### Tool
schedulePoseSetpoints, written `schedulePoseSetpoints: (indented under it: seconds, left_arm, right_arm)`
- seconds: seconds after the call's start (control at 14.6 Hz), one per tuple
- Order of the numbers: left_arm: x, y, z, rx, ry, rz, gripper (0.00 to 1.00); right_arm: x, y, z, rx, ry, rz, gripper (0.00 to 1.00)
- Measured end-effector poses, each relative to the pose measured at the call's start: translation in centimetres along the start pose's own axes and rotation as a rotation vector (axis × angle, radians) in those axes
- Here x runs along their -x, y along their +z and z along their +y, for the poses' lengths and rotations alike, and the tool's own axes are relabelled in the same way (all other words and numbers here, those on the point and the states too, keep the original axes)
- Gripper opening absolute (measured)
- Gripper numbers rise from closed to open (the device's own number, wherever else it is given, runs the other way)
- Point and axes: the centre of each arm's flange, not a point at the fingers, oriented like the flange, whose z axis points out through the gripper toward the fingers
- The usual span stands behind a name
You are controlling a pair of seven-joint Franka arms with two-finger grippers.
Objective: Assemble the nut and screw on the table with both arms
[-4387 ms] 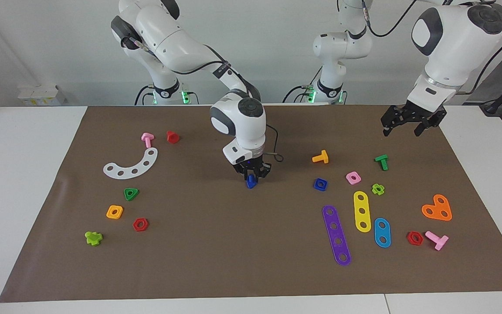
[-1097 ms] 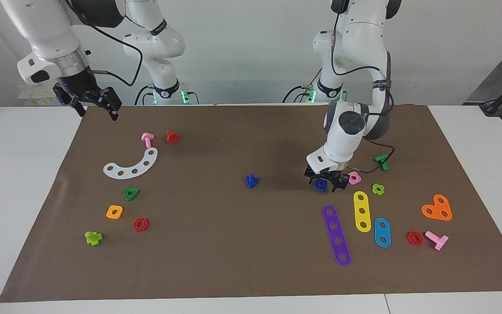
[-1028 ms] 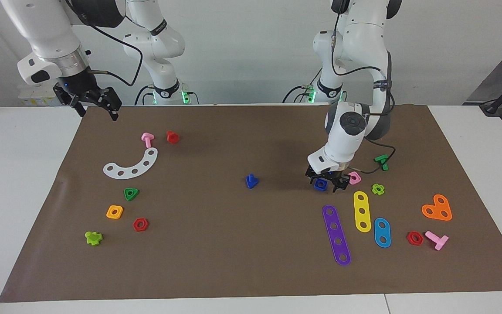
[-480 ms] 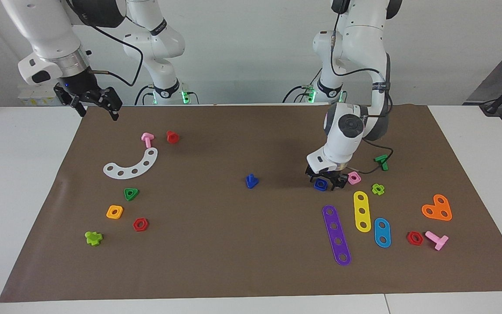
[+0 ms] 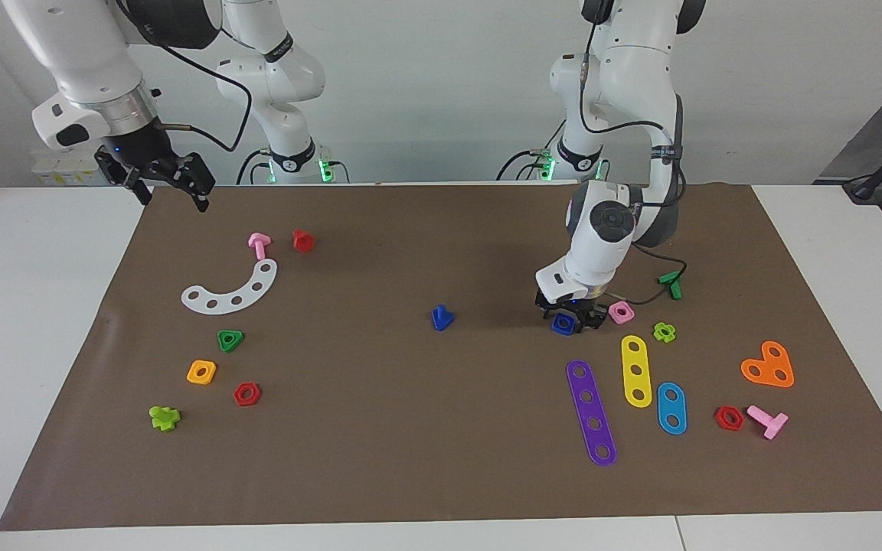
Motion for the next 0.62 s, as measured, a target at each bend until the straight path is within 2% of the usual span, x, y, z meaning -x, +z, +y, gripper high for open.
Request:
schedulePoseSetpoints:
  seconds: [0.14,0.27,0.41,0.62]
  left_arm:
    - [-0.02,-0.25,-0.06,-0.002,-0.001,0.005,0.67]
    - [-0.01,-0.21,0.01,-0.001,0.000,0.005,0.66]
    - [0.01,-0.39,-0.13,-0.003,-0.002,0.007,0.56]
    - [0.03,-0.47,-0.13,-0.003,-0.001,0.008,0.50]
  right_arm:
    - [0.00,0.06,0.00,0.000,0.000,-0.001,1.00]
    - [0.01,0.08,0.00,0.000,0.000,-0.002,1.00]
    - [0.01,0.09,0.00,0.000,0.000,-0.002,1.00]
    - [0.01,0.10,0.00,0.000,0.000,-0.002,1.00]
